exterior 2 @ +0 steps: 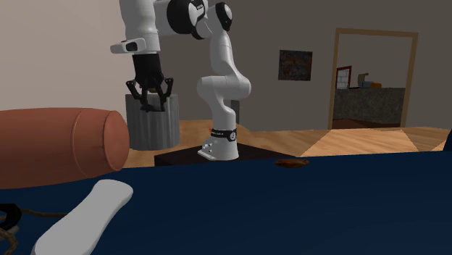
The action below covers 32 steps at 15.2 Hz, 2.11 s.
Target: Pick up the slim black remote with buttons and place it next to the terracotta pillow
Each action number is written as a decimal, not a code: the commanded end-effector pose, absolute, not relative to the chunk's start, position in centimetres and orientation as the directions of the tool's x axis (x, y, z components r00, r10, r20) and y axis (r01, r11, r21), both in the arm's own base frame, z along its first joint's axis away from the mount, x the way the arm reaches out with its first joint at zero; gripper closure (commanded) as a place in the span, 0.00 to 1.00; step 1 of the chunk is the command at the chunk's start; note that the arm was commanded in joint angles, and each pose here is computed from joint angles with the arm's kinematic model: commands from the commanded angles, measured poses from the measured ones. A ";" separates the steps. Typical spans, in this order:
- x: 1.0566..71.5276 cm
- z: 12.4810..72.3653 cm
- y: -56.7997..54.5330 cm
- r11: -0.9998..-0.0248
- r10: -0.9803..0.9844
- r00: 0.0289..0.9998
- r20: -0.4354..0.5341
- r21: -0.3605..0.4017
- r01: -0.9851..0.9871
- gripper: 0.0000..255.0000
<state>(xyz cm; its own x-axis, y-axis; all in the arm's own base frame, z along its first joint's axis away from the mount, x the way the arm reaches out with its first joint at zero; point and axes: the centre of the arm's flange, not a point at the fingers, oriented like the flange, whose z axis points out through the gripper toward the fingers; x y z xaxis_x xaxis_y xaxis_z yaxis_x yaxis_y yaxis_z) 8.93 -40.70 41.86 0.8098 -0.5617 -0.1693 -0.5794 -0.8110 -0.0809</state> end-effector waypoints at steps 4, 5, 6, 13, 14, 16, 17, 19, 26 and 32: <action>9.0 39.2 -40.7 -0.811 -0.562 0.810 -0.169 -0.081 -0.579 1.00; 9.0 38.7 -40.7 -0.811 -0.562 0.810 -0.169 -0.081 -0.579 1.00; 9.0 38.2 -40.7 -0.811 -0.562 0.810 -0.169 -0.081 -0.579 1.00; 9.0 34.5 -40.7 -0.811 -0.562 0.810 -0.169 -0.081 -0.579 1.00; 9.0 33.9 -40.7 -0.811 -0.562 0.810 -0.169 -0.081 -0.579 1.00; 9.0 32.9 -40.7 -0.811 -0.562 0.810 -0.169 -0.081 -0.579 1.00; 9.0 32.3 -40.7 -0.811 -0.562 0.810 -0.169 -0.081 -0.579 1.00; 9.0 31.3 -40.7 -0.811 -0.562 0.810 -0.169 -0.081 -0.579 1.00; 9.0 31.0 -40.7 -0.811 -0.562 0.810 -0.169 -0.081 -0.579 1.00; 9.0 31.0 -40.7 -0.811 -0.562 0.810 -0.169 -0.081 -0.579 0.00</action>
